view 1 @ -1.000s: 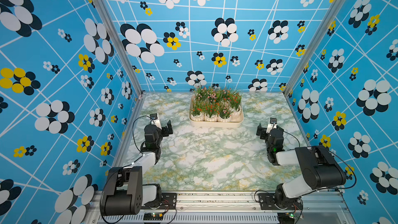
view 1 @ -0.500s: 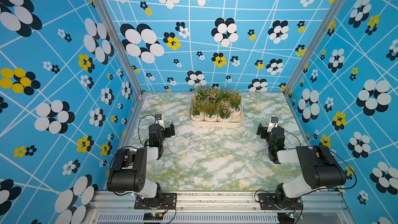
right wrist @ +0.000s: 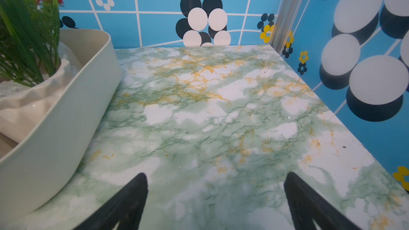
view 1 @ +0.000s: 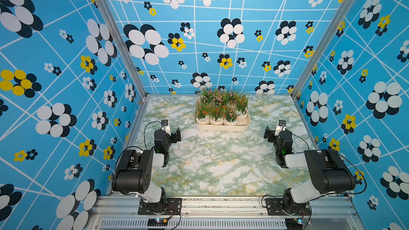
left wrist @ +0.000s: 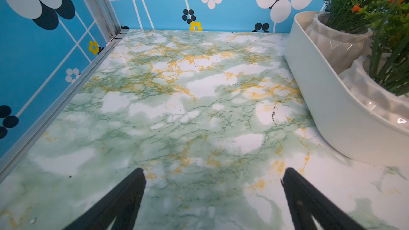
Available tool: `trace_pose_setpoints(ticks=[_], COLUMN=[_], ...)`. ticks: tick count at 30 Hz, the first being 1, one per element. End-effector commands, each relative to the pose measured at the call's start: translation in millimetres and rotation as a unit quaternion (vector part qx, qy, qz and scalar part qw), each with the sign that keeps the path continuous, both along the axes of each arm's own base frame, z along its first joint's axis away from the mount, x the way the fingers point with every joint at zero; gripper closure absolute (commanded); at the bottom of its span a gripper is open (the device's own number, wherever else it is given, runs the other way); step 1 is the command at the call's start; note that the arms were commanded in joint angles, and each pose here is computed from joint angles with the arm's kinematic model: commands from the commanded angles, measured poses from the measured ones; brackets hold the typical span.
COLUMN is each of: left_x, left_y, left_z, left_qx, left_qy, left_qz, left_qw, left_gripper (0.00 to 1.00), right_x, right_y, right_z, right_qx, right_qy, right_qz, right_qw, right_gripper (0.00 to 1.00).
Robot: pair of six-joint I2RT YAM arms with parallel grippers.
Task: Put the potted gypsophila into the storage box
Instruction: Reset both arms
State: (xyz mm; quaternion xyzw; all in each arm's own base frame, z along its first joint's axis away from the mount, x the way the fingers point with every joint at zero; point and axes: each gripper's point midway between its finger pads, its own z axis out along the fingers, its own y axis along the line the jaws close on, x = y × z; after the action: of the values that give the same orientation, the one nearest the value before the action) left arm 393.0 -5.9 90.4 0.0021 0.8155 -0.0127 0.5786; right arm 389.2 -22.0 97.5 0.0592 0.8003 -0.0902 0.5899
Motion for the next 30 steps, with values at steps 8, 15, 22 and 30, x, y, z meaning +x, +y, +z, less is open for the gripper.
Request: trace_pose_setpoints(ticks=[8, 15, 22, 30], left_x=[3.9, 5.5, 5.2, 5.1], left_y=[-6.4, -7.0, -7.4, -6.9], left_z=[6.4, 6.7, 6.4, 6.3], left_qx=[0.008, 0.008, 0.008, 0.008], left_qy=[-0.011, -0.009, -0.008, -0.008], left_qz=[-0.017, -0.020, -0.021, -0.020], left_qw=[1.000, 1.000, 1.000, 1.000], left_gripper=[0.01, 0.01, 0.00, 0.00], right_x=[3.6, 3.4, 3.4, 3.7], right_y=[-0.1, -0.2, -0.3, -0.1], right_z=[-0.1, -0.4, -0.1, 0.1], right_qx=[0.006, 0.006, 0.006, 0.006], right_qy=[0.003, 0.003, 0.003, 0.002], right_qz=[0.001, 0.000, 0.000, 0.000], right_qw=[1.000, 1.000, 1.000, 1.000], right_gripper=[0.01, 0.01, 0.01, 0.01])
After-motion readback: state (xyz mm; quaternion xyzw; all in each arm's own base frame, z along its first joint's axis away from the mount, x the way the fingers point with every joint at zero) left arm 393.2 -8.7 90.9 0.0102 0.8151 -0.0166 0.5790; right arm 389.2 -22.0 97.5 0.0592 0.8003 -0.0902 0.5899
